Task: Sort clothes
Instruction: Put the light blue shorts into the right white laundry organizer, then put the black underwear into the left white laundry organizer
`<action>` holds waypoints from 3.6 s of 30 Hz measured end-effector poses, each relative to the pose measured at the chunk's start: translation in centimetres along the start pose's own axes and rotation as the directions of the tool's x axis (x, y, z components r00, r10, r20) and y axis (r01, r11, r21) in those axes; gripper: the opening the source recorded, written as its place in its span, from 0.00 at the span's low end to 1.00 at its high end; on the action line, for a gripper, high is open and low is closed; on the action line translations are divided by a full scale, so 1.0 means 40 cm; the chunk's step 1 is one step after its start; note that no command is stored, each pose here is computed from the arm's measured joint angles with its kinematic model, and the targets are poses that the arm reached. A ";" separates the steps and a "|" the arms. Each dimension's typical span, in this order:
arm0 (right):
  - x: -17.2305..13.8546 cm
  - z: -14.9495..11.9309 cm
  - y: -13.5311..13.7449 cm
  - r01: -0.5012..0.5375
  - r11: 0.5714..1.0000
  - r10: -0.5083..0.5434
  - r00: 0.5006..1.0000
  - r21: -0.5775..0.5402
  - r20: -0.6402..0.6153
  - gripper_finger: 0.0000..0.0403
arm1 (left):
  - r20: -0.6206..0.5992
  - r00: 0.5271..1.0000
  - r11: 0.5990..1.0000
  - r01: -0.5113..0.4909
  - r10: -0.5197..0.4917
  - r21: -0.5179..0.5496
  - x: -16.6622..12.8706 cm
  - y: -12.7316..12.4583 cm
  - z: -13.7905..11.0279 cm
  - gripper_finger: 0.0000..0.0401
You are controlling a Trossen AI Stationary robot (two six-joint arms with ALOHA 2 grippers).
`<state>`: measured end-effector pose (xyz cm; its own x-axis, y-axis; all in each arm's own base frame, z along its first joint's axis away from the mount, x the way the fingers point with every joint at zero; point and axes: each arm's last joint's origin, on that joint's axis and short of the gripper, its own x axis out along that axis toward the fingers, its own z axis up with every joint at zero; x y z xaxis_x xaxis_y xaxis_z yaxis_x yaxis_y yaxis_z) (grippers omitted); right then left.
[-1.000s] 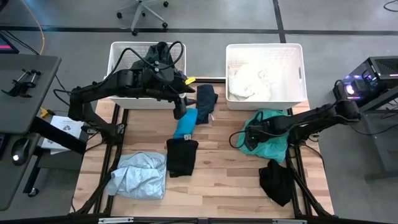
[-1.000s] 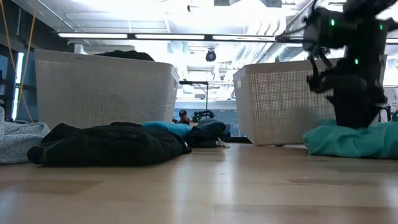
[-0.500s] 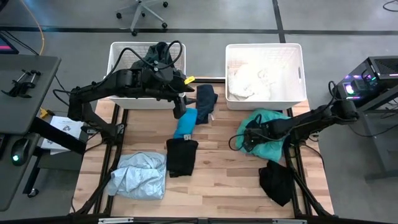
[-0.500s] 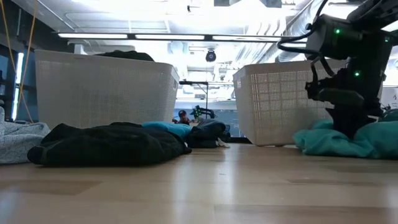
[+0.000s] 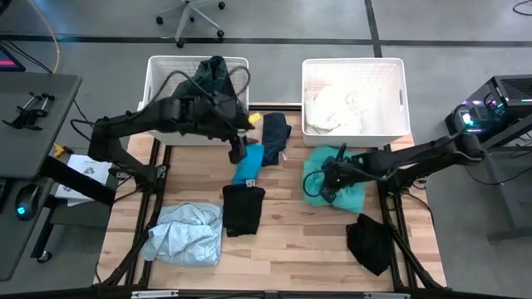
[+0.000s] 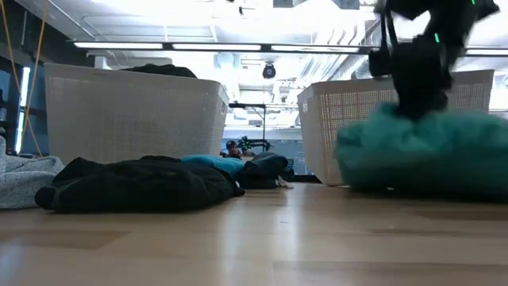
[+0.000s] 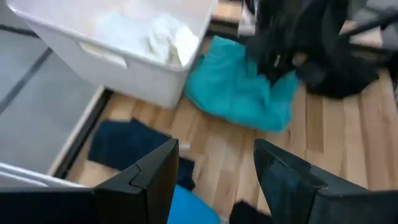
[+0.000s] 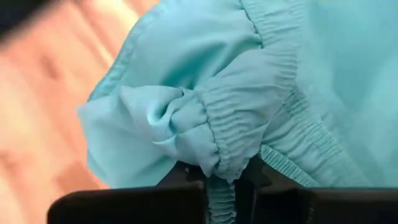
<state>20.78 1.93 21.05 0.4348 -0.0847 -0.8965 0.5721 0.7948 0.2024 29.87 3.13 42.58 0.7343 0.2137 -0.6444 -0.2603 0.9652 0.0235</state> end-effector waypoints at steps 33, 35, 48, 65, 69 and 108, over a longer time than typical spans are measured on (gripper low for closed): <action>-0.748 0.308 -0.124 0.331 0.925 -0.370 0.671 0.187 0.643 0.03 | 0.143 0.989 0.989 0.053 -0.033 -0.139 0.000 -0.046 -0.079 0.50; -0.725 0.323 -0.152 0.359 0.910 -0.410 0.718 0.206 0.562 0.03 | 0.143 0.989 0.989 0.053 -0.032 -0.139 0.000 -0.046 -0.079 0.50; -0.435 0.490 -0.414 0.442 0.881 -0.446 0.895 0.167 -0.016 0.03 | 0.142 0.989 0.989 0.052 -0.032 -0.139 0.001 -0.046 -0.080 0.50; 0.013 0.343 -0.615 0.478 0.858 -0.383 0.840 0.190 -0.384 0.07 | 0.142 0.989 0.984 0.057 -0.033 -0.170 0.001 -0.047 -0.080 0.50; 0.024 0.326 -0.617 0.524 0.828 -0.415 0.811 0.197 -0.413 0.17 | 0.142 0.989 0.983 0.057 -0.033 -0.172 0.001 -0.047 -0.080 0.50; -0.495 0.150 0.036 -0.096 0.994 0.107 0.956 -0.054 0.272 0.54 | 0.311 0.950 0.999 0.042 -0.037 -0.010 -0.007 -0.044 -0.038 0.50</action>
<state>17.18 1.15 41.45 0.6667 -0.1593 -0.7281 0.4892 0.8306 0.2662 29.17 1.14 41.58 0.9019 0.2143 -0.3750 -0.2355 0.9718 -0.0112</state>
